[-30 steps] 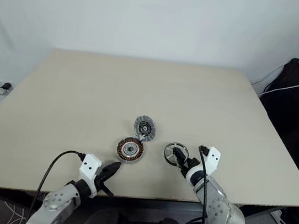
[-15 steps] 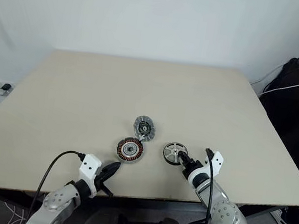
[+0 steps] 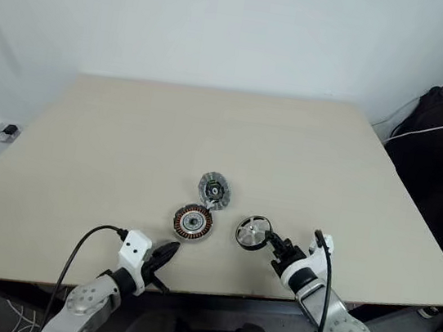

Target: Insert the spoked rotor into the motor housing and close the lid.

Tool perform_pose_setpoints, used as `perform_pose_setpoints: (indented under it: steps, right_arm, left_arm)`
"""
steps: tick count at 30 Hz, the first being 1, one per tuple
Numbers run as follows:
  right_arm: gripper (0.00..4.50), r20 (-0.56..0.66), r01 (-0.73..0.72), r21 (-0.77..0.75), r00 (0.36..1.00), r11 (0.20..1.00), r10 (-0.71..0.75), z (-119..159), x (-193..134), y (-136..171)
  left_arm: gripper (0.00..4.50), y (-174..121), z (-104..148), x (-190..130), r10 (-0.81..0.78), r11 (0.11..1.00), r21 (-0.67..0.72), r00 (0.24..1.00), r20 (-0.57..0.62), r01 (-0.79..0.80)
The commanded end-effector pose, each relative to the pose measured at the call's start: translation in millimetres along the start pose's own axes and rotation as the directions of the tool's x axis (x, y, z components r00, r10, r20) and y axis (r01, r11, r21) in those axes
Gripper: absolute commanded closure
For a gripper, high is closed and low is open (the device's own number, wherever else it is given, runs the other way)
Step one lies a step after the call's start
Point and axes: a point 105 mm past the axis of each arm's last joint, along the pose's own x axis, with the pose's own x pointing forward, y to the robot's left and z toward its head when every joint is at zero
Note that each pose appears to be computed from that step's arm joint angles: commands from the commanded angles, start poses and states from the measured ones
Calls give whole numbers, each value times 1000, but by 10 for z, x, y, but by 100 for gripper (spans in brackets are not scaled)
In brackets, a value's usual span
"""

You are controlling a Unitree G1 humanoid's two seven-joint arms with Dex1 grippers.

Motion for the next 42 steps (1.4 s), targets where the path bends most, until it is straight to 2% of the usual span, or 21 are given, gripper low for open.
perform_pose_setpoints:
  steps: [1,9,20,25,42]
  right_arm:
    - [406,-12,-156,-24,988,987,156,28,-90,338]
    - [406,-143,-325,14,935,946,323,-193,-102,723]
    - [406,-291,-409,-27,876,912,384,-472,230,1034]
    - [406,-333,-421,-24,859,907,390,-583,347,1068]
    - [406,-329,-357,-52,888,932,322,-671,794,880]
  left_arm:
    - [450,-5,137,16,-1,1000,17,999,47,0]
    - [450,-16,142,21,-8,1000,17,999,46,7]
    - [450,-1,143,-14,1,1000,21,999,44,-2]
    - [450,-1,148,-36,8,1000,20,999,44,-9]
    - [450,-9,206,-54,16,1000,20,999,45,-17]
